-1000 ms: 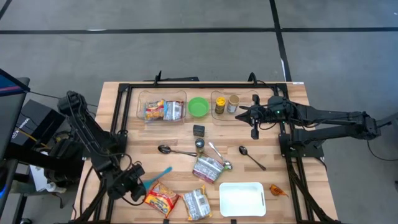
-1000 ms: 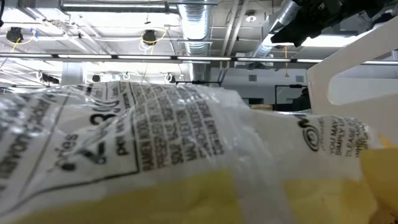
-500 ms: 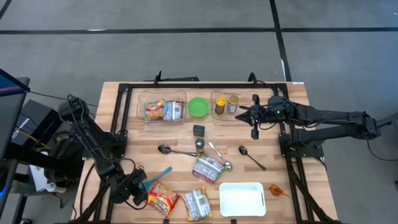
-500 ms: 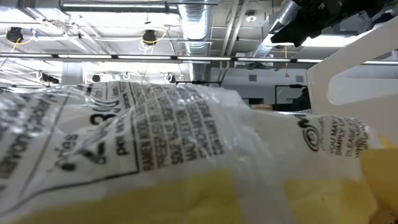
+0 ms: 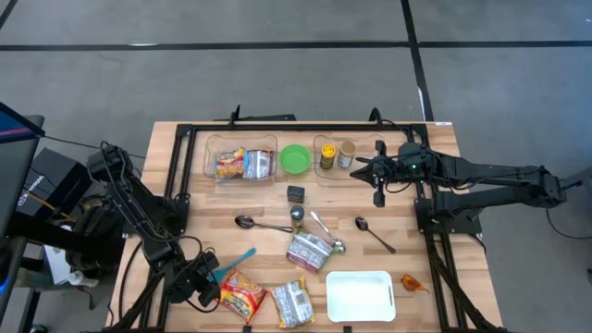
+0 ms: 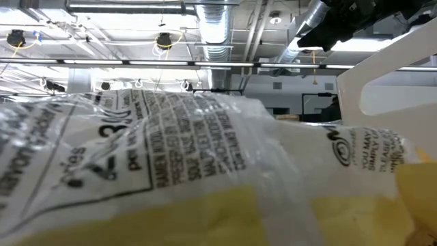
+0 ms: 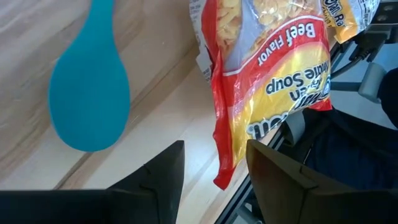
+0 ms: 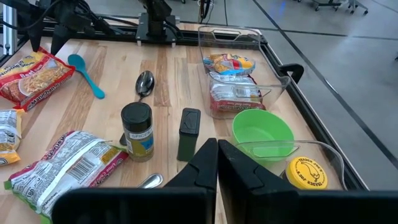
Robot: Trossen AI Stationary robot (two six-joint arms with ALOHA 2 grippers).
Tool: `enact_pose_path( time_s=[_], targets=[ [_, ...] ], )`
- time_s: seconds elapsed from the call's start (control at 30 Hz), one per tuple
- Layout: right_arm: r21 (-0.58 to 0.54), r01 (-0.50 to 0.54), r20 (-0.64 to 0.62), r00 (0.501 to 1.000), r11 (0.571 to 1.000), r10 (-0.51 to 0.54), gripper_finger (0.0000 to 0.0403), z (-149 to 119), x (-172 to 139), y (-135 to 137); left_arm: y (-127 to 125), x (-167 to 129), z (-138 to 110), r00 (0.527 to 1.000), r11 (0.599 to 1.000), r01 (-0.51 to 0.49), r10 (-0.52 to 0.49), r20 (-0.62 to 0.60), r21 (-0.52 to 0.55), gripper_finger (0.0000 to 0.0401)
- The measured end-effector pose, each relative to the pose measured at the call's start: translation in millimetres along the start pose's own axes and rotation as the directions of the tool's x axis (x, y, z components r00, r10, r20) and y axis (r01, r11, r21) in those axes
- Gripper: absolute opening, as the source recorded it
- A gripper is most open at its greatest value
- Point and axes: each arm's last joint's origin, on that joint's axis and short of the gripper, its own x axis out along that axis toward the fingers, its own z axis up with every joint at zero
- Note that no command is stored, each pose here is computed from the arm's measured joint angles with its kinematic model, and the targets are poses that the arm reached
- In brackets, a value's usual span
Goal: Pick & Place Food Item
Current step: Put the orange noodle pack in the left transparent bin
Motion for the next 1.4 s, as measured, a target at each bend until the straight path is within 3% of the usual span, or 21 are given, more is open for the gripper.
enact_pose_path(
  time_s=[0.3,0.97,1.23,1.4],
  targets=[
    [0.0,0.0,0.0,1.0,1.0,0.0,0.0005,0,0,0,0,0,0,1.0,1.0,0.0,0.0,0.001,0.0,0.0152],
    [0.007,0.0,0.0,1.0,1.0,0.0,0.0005,0,0,0,0,0,0,1.0,1.0,0.0,0.0,0.001,0.0,0.0008],
    [0.007,0.0,0.001,1.0,1.0,0.0,0.0005,0,0,0,-2,-2,0,1.0,1.0,0.015,-0.015,-0.002,0.002,0.0001],
    [0.007,0.0,0.0,1.0,1.0,0.0,0.0005,0,0,0,-6,-10,3,0.997,0.995,0.069,-0.072,0.037,0.076,0.0]
  ],
)
